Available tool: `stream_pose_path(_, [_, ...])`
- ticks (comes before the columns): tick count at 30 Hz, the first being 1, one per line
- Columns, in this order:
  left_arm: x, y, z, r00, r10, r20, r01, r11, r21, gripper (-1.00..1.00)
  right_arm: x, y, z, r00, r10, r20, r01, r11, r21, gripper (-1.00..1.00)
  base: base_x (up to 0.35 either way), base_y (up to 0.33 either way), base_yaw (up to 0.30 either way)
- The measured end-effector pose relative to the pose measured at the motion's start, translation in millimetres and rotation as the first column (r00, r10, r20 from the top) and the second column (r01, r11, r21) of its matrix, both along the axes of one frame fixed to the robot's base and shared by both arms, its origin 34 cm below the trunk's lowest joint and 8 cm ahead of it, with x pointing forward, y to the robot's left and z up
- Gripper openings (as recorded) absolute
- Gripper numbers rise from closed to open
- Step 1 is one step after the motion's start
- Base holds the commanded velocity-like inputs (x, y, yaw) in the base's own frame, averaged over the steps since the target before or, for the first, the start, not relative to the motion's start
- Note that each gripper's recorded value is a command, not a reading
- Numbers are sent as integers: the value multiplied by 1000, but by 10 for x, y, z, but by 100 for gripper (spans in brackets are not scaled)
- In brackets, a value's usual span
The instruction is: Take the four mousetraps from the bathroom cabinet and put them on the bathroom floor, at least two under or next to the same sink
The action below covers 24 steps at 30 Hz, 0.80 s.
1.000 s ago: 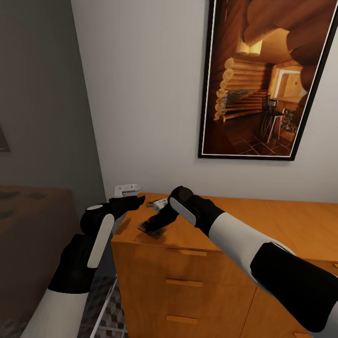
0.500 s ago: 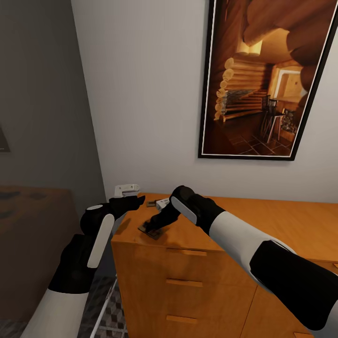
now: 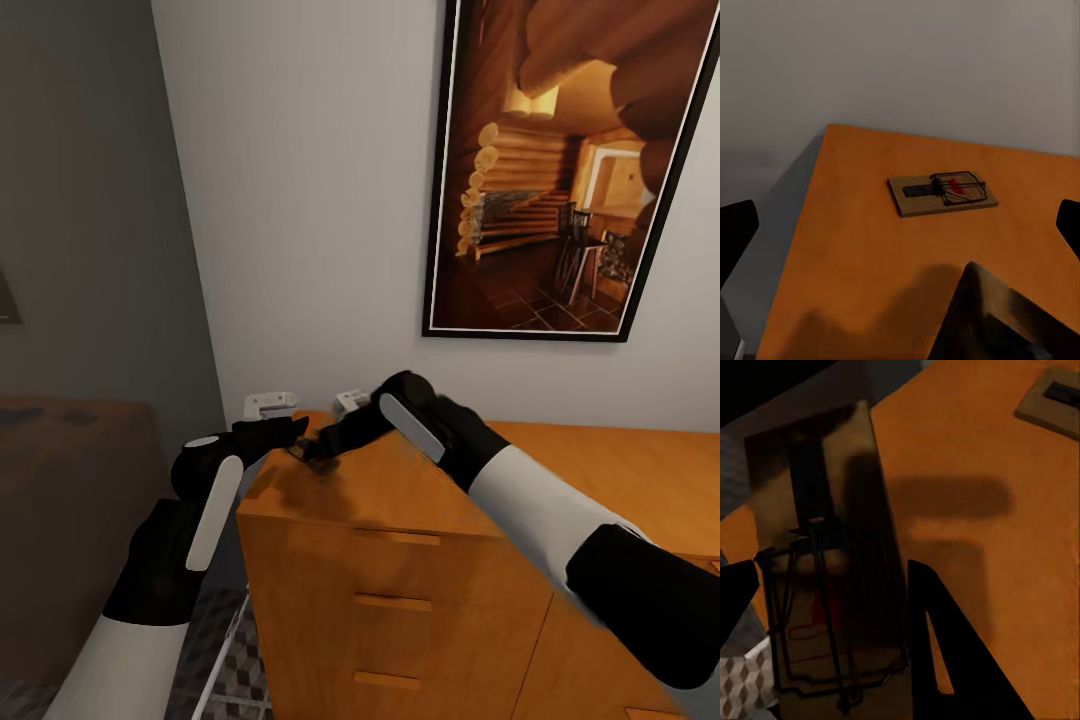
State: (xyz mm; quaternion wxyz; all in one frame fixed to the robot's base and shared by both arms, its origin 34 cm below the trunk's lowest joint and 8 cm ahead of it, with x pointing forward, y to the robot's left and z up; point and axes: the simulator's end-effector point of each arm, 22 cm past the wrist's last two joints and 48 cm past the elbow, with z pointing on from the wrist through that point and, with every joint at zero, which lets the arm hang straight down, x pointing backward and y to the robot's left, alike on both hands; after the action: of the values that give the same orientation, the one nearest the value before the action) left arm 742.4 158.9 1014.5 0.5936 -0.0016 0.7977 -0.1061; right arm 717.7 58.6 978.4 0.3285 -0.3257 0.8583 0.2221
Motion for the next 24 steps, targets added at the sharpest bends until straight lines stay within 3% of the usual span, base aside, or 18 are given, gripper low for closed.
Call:
stream_pose_path(3, [0, -1, 0, 1000, 0, 0, 0, 1000, 0, 100, 74, -42, 265, 999, -19, 39, 17, 998, 54, -100, 0, 0, 0])
stream_pose_path(6, [-34, -9, 165, 999, -4, 39, 4, 1000, -9, 100, 129, -95, 446, 997, -36, 71, 30, 996, 85, -100, 0, 0, 0])
stream_pose_path(10, [-64, -14, 277, 998, -7, 65, 8, 1000, -17, 100, 211, -191, 569, 992, -62, 110, 52, 995, 87, -100, 0, 0, 0])
stream_pose_path(18, [-73, -15, 310, 997, -8, 72, 9, 1000, -19, 100, 245, -242, 609, 990, -74, 121, 63, 994, 89, -100, 0, 0, 0])
stream_pose_path(23, [-59, -26, 252, 998, -10, 58, 11, 1000, -19, 100, 300, -328, 600, 987, -90, 137, 81, 994, 71, -100, 0, 0, 0])
stream_pose_path(24, [-24, -2, 107, 1000, -1, 25, 1, 1000, -3, 100, 322, -363, 604, 985, -97, 144, 88, 994, 65, -100, 0, 0, 0])
